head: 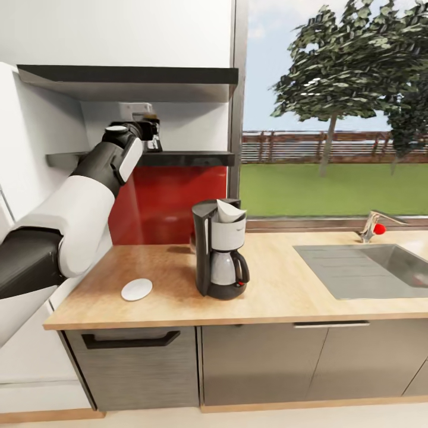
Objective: Set up a coffee station on the kitchen countertop: keep the coffee maker on the countertop, move the bottle of coffee from the kitchen shelf to the counter next to the coffee maker, place a paper coffee filter on top of the coffee maker, put the saucer next to the coffee maker with the coffee cup on the saucer, and place the electric kettle next to the coffee maker.
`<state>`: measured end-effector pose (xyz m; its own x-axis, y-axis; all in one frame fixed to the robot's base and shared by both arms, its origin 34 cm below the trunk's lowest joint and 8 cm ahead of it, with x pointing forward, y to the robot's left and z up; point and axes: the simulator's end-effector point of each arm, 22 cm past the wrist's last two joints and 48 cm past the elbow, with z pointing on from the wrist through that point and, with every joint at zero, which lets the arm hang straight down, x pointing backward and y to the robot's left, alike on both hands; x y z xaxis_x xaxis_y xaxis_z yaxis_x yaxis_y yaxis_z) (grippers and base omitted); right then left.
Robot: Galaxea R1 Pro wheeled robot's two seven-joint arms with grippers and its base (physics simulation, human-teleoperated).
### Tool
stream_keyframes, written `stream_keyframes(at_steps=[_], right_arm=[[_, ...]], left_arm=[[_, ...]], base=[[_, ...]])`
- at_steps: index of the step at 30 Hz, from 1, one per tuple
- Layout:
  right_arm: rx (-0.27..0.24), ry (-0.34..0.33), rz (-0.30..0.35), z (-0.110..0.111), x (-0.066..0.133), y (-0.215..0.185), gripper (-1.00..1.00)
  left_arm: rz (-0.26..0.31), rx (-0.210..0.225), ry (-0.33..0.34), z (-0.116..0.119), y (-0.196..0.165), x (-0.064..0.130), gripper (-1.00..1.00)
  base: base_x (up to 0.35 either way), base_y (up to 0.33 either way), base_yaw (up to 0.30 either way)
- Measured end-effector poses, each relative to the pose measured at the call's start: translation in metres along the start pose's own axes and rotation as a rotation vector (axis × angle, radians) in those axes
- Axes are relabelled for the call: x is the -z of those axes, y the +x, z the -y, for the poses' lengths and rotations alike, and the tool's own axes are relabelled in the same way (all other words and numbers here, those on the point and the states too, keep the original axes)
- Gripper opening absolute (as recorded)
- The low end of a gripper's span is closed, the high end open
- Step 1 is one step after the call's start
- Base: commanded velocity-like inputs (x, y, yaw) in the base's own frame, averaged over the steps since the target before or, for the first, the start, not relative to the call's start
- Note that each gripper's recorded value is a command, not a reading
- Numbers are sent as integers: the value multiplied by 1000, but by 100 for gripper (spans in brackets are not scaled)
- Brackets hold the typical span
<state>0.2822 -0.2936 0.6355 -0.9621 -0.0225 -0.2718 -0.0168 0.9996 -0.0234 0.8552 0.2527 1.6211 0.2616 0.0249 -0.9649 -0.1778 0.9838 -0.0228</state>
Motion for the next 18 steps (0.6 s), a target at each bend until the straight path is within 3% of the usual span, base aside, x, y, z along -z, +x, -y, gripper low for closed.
stream_keyframes(at_steps=[5,13,18], right_arm=[[0,-1,-11,-1,1,9,100],[0,0,-11,-1,0,10,100],[0,0,-13,-1,1,11,100]], left_arm=[[1,3,-2,-1,0,0,100],[1,3,-1,0,0,-1,100],[2,2,-2,-1,-1,0,100]], base=[[312,0,0],[70,0,0],[222,0,0]])
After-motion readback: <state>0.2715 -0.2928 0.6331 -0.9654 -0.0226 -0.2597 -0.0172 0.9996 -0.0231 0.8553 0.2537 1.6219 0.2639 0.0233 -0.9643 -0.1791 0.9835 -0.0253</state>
